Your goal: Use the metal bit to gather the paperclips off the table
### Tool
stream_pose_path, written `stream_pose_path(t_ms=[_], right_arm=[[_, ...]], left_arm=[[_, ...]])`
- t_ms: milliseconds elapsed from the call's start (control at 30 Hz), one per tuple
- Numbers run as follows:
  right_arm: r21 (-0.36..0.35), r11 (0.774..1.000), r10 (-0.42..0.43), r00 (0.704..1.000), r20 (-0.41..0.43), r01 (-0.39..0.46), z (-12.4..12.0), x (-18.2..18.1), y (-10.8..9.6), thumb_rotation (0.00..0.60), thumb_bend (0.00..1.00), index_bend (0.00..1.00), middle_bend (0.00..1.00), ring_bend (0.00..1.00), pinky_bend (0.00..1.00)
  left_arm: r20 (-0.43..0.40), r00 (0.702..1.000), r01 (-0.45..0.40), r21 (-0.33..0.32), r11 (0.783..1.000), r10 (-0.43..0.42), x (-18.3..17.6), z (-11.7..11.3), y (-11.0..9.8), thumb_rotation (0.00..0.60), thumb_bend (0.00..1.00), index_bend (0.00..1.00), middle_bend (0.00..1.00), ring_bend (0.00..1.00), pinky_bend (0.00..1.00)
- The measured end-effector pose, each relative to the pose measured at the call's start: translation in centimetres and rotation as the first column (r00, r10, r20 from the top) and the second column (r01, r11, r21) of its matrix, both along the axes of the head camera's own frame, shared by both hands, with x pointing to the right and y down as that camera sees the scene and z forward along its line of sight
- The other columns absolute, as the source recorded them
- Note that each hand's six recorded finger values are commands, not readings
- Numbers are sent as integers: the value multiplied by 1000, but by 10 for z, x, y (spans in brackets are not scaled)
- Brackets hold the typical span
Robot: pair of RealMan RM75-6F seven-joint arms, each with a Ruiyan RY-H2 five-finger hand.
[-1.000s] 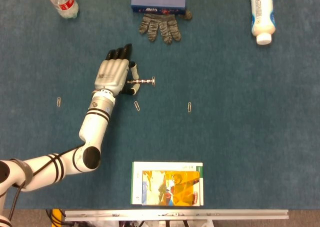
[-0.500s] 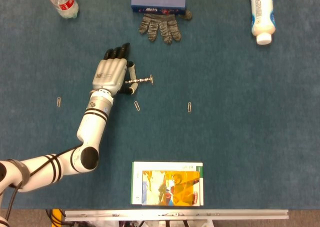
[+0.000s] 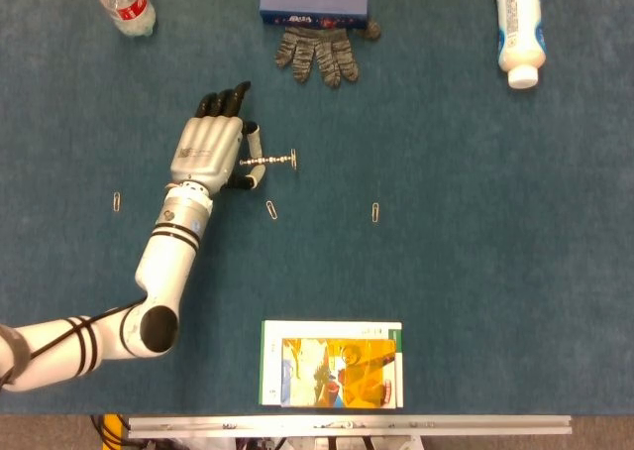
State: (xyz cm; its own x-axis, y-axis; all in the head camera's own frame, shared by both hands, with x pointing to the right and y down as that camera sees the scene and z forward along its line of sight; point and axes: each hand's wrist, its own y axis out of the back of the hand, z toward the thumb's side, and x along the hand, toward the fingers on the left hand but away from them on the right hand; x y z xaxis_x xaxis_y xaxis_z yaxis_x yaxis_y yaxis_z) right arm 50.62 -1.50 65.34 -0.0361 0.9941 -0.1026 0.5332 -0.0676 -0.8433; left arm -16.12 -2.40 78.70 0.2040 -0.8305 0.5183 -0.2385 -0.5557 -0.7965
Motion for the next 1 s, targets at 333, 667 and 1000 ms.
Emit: stream_pose_path(t_ms=[333, 667, 1000], right_arm=[[1, 1000, -4, 1000, 2, 4, 0, -2, 1, 600, 0, 449, 532, 435, 666], [-2, 1000, -6, 1000, 1, 6, 0, -3, 2, 600, 0, 449, 532, 435, 665], [-6, 1000, -3, 1000, 4, 3, 1, -2, 4, 600, 0, 449, 532, 435, 665]], left_arm=[[43, 999, -29, 33, 999, 28, -22, -14, 16, 600, 325, 576, 0, 0, 0], [68, 996, -59, 32, 998, 57, -31, -16, 35, 600, 325, 574, 0, 0, 0], [80, 992, -104, 34, 994, 101, -25, -19, 48, 600, 325, 574, 0, 0, 0]])
